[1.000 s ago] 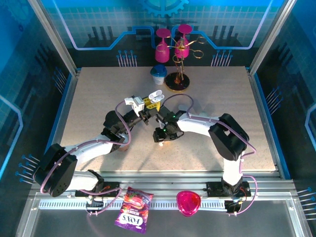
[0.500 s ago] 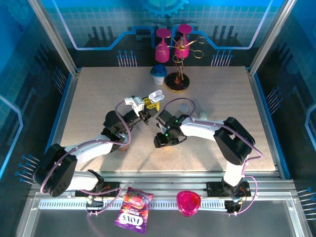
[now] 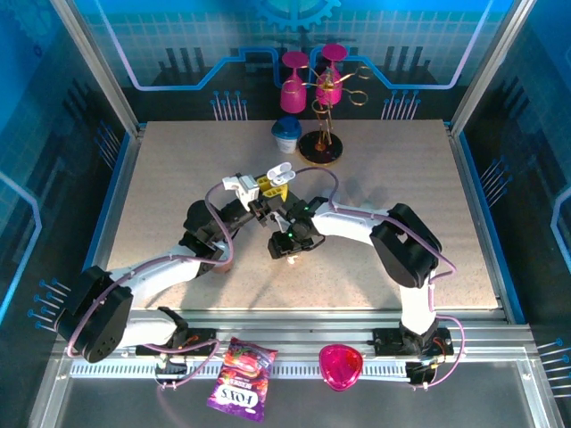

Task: Insert the wireless bluetooth earbuds into the charging case

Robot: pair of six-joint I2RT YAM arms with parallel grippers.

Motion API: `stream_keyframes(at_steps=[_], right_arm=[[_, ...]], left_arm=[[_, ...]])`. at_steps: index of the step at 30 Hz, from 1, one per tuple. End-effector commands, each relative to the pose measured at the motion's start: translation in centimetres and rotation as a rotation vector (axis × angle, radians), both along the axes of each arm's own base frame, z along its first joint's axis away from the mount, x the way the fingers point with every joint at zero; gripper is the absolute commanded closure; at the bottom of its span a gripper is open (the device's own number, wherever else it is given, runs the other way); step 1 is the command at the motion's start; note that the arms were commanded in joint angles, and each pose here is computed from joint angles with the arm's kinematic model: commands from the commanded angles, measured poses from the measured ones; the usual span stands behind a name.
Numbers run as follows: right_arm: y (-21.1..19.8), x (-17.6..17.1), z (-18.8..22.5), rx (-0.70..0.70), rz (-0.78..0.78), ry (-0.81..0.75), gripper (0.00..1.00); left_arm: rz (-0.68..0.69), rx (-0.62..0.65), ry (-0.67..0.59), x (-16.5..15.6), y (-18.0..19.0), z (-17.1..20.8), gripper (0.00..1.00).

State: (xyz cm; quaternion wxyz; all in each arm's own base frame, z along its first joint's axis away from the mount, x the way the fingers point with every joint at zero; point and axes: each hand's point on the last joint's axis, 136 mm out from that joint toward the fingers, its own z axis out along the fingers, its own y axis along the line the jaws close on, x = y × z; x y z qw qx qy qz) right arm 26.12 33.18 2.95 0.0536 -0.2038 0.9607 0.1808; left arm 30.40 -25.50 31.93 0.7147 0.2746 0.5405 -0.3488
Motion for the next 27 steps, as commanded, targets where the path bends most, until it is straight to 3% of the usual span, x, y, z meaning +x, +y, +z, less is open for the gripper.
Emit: stream_keyframes(at_steps=[1, 14, 27], right_arm=[[-0.5, -0.8, -0.2, -0.018, 0.025, 0.031, 0.48], [-2.0, -4.6, 0.4, -0.054, 0.018, 0.054, 0.53], [-3.2, -3.5, 0.2, -0.260, 0.040, 0.029, 0.54]], left_arm=[[0.012, 0.001, -0.037, -0.5, 0.2, 0.8, 1.00], [0.007, 0.009, -0.037, -0.3, -0.1, 0.7, 1.00], [0.013, 0.015, -0.050, -0.5, 0.0, 1.0, 1.00]])
